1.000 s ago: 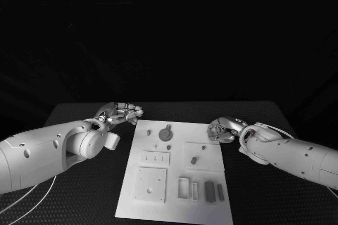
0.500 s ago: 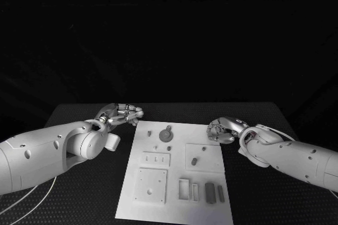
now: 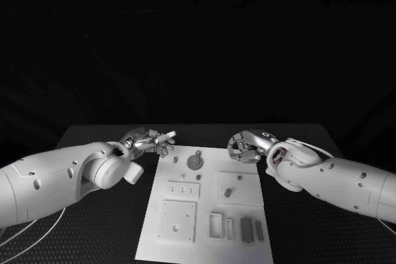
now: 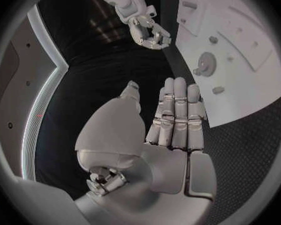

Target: Assemble the parts on the task board

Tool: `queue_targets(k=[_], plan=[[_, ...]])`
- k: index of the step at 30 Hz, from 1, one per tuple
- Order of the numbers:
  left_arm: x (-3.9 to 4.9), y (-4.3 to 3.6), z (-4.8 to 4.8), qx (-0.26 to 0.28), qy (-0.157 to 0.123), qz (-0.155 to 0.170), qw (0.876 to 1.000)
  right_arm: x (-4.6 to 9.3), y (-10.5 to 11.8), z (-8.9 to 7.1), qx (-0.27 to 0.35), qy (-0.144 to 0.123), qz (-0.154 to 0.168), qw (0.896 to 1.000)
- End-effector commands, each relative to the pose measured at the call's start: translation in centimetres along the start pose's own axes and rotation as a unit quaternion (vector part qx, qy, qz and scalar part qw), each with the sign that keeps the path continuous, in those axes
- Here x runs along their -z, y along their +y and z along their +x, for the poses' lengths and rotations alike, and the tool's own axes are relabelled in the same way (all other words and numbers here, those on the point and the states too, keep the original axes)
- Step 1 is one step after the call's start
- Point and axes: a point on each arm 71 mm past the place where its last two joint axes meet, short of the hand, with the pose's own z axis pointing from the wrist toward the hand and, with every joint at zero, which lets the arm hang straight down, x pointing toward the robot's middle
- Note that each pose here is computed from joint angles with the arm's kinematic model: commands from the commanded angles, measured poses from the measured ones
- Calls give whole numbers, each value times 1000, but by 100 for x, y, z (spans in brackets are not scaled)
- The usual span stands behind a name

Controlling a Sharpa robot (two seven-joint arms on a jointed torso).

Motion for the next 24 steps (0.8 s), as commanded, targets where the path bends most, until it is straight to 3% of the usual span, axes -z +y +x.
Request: queue_targets(k=[1,12,24], plan=[[-18,-18,130,-52,66,-39,996,-68,186,6,38,14,-2,999],[-79,-37,361,-89,117,-72,987,-226,722,68,44,15,-48,998],[-104,-51,505,-94,130,-76,984,-293,1009,126,40,18,-77,996]])
